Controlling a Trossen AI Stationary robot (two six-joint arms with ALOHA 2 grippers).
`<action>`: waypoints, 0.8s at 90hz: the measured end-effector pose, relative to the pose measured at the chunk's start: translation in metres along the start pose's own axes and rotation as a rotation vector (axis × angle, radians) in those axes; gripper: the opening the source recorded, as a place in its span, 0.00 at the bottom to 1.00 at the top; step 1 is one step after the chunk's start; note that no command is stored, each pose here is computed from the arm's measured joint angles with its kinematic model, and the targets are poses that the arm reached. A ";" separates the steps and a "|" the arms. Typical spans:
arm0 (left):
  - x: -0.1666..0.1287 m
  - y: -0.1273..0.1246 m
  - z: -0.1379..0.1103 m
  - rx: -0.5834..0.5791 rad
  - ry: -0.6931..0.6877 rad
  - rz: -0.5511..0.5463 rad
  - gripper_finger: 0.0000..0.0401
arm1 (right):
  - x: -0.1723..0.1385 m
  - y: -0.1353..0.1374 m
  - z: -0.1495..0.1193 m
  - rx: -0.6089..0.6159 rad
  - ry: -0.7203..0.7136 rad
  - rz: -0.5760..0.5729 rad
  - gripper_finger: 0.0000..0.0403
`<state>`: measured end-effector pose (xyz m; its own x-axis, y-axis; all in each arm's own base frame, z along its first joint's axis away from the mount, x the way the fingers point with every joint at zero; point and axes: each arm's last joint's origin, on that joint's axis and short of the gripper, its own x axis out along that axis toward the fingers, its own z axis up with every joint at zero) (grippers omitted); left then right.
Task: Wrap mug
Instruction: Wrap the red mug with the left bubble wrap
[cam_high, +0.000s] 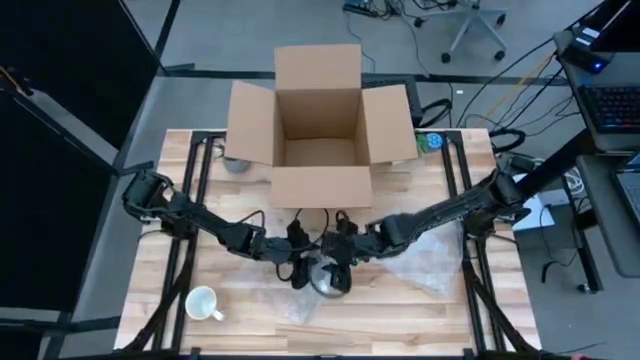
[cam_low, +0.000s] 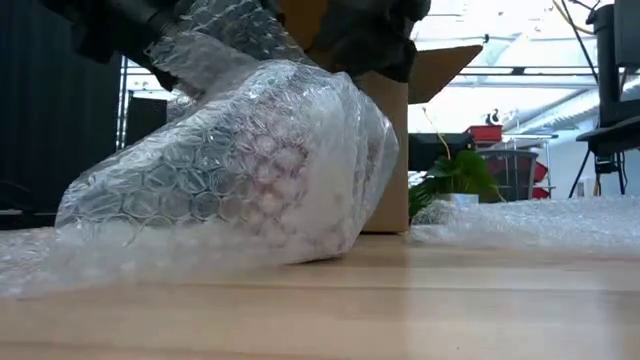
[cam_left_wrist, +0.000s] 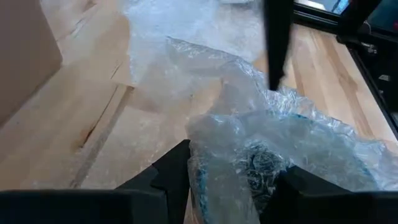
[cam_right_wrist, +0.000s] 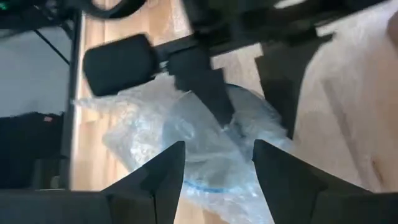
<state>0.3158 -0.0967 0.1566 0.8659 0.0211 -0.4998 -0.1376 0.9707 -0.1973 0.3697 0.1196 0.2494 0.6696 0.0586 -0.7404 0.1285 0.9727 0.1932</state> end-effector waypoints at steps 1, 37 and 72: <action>0.000 0.000 0.000 0.000 0.000 0.000 0.32 | 0.001 0.001 -0.001 -0.005 0.001 -0.007 0.44; 0.000 0.000 0.000 -0.001 -0.002 0.000 0.32 | 0.019 0.000 -0.004 -0.155 -0.015 -0.078 0.25; 0.000 -0.001 0.000 0.002 0.001 -0.005 0.32 | 0.034 -0.008 -0.004 -0.123 0.014 -0.069 0.01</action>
<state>0.3156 -0.0974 0.1567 0.8661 0.0159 -0.4996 -0.1320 0.9713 -0.1980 0.3880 0.1142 0.2201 0.6515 -0.0068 -0.7586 0.0827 0.9946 0.0621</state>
